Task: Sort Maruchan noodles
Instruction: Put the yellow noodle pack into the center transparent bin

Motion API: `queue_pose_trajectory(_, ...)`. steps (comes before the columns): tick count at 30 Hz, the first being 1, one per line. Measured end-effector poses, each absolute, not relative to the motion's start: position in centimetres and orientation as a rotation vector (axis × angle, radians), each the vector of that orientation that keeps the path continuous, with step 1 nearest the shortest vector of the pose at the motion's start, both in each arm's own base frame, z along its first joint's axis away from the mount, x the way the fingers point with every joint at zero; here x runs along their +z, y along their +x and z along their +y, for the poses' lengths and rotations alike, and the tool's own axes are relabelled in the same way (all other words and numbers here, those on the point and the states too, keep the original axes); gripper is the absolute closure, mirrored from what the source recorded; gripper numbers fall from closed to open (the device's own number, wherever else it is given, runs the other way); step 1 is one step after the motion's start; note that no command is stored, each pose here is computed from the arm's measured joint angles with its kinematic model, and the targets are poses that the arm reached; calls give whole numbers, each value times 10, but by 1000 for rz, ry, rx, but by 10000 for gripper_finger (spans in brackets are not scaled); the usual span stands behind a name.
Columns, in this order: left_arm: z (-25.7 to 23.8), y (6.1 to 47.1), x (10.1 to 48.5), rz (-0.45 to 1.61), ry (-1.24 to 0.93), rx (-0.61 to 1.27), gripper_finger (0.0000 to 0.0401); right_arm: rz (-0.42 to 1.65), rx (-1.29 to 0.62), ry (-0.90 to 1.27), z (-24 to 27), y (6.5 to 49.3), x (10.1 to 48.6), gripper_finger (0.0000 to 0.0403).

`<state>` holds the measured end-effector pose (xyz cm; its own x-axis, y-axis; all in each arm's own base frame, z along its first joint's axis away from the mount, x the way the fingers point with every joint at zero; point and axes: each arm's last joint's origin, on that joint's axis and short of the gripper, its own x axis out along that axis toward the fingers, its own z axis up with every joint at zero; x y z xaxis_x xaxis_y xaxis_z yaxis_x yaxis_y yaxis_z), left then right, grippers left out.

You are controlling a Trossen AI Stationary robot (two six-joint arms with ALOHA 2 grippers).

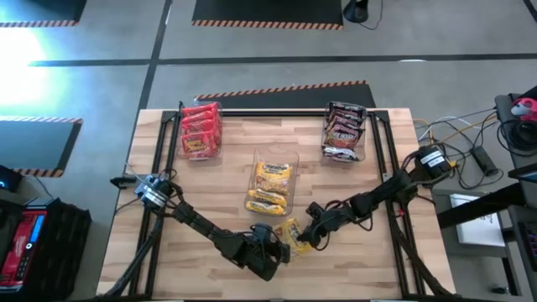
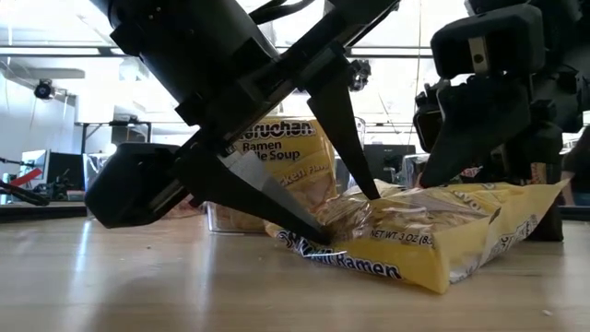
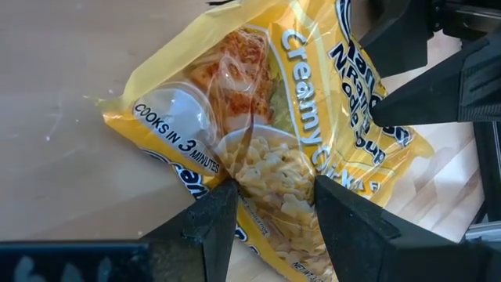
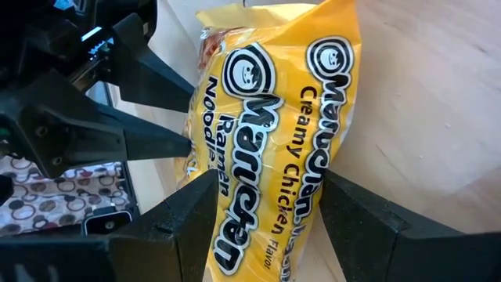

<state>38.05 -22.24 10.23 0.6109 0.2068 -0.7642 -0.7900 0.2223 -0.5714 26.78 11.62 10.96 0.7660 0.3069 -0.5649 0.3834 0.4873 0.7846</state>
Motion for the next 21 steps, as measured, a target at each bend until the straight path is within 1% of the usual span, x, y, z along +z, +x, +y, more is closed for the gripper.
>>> queue_pose_trajectory(11,-219,383,103,621,-1155,755,249,730,-48,1082,117,271,112,202)
queue_pose_trajectory(21,-218,385,104,626,-1156,734,249,728,-47,1092,118,273,113,278)
